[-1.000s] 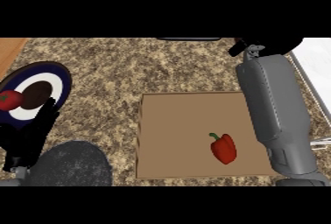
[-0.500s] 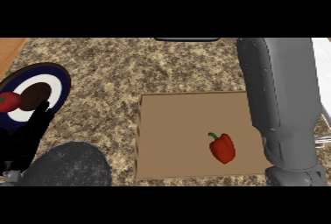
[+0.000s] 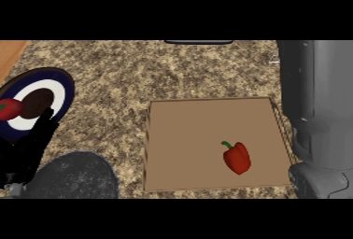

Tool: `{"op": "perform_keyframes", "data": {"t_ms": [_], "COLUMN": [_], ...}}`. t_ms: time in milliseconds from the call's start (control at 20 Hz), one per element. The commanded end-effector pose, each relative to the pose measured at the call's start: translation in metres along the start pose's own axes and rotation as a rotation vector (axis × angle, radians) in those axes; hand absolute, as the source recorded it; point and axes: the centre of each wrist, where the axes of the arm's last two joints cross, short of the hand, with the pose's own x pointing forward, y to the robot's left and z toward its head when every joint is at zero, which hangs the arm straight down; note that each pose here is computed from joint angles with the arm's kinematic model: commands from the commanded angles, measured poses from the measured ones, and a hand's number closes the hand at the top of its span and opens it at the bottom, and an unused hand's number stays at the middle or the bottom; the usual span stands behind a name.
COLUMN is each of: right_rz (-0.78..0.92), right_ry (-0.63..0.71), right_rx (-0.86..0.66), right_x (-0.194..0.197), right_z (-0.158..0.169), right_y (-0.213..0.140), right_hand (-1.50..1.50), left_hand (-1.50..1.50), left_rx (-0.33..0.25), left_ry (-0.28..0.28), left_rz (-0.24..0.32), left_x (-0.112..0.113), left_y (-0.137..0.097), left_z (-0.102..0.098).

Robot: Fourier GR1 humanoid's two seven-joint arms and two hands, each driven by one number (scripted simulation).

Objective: Pick the cupcake from the tray and place it in the tiered shelf

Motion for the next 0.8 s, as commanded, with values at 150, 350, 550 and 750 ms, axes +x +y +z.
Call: {"op": "perform_keyframes", "data": {"t_ms": [150,350,550,750], "right_rz": [0.16,0.193,0.234,0.29], "right_ry": [0.228,0.238,0.275,0.29], "right_rx": [-0.03,-0.008,-0.051,-0.068], "right_x": [0.013,0.003,-0.003,-0.019], "right_z": [-0.029,-0.053,-0.083,-0.098], "right_y": [-0.025,-0.027,-0.025,-0.012], "right_hand": [1.5,1.5,1.5,1.5], "left_hand": [0.0,0.0,0.0,0.0], "left_rx": [-0.001,0.008,0.002,0.027], "left_ry": [0.008,0.004,-0.005,-0.004], "left_rz": [-0.009,-0.016,-0.016,-0.002], "left_x": [0.008,-0.003,-0.002,0.0], "left_y": [-0.006,0.0,-0.001,0.003], "left_z": [-0.002,0.001,0.006,-0.001]}}
